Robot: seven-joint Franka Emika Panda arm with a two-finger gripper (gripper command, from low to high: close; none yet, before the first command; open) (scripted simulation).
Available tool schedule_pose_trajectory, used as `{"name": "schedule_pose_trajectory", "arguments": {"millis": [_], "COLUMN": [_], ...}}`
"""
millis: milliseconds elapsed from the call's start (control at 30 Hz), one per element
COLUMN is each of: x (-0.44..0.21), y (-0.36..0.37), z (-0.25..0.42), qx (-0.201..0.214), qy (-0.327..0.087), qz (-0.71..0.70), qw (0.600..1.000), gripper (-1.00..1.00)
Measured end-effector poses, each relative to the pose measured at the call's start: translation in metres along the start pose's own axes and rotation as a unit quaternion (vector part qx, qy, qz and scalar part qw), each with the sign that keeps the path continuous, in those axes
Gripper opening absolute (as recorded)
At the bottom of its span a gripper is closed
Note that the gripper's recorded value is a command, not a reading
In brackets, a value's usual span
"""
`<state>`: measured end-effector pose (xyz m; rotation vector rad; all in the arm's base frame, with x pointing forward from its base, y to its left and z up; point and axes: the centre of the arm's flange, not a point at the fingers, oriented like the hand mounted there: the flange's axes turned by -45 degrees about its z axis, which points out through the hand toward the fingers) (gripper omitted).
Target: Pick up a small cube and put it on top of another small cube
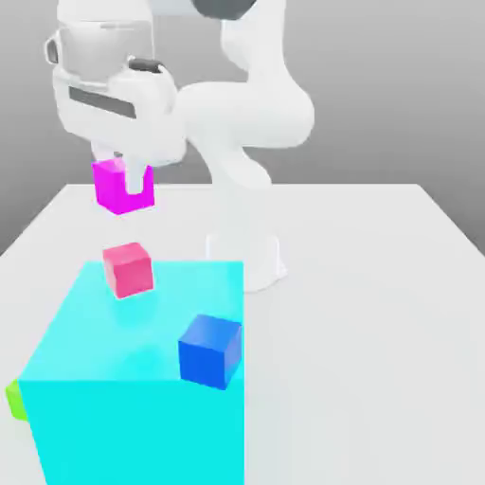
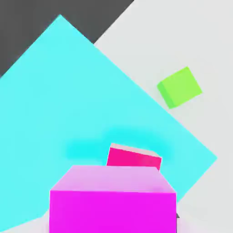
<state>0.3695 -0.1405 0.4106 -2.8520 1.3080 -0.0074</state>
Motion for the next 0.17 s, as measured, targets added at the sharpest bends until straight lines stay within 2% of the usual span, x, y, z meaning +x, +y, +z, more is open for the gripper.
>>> {"name": "schedule_pose_trajectory", "arguments": {"millis": [33, 67, 167], "x": [-0.0003, -0.0007, -0.0007], "y": [0.001, 0.0016, 0.0016], "z": [0.0146, 0.0231, 0.0231], "qx": [0.0, 0.0, 0.0], "qy": [-0.001, -0.002, -0.002], "qz": [0.001, 0.002, 0.002], "qw": [1.0, 1.0, 1.0], "gripper": [-1.0, 1.0, 1.0]}}
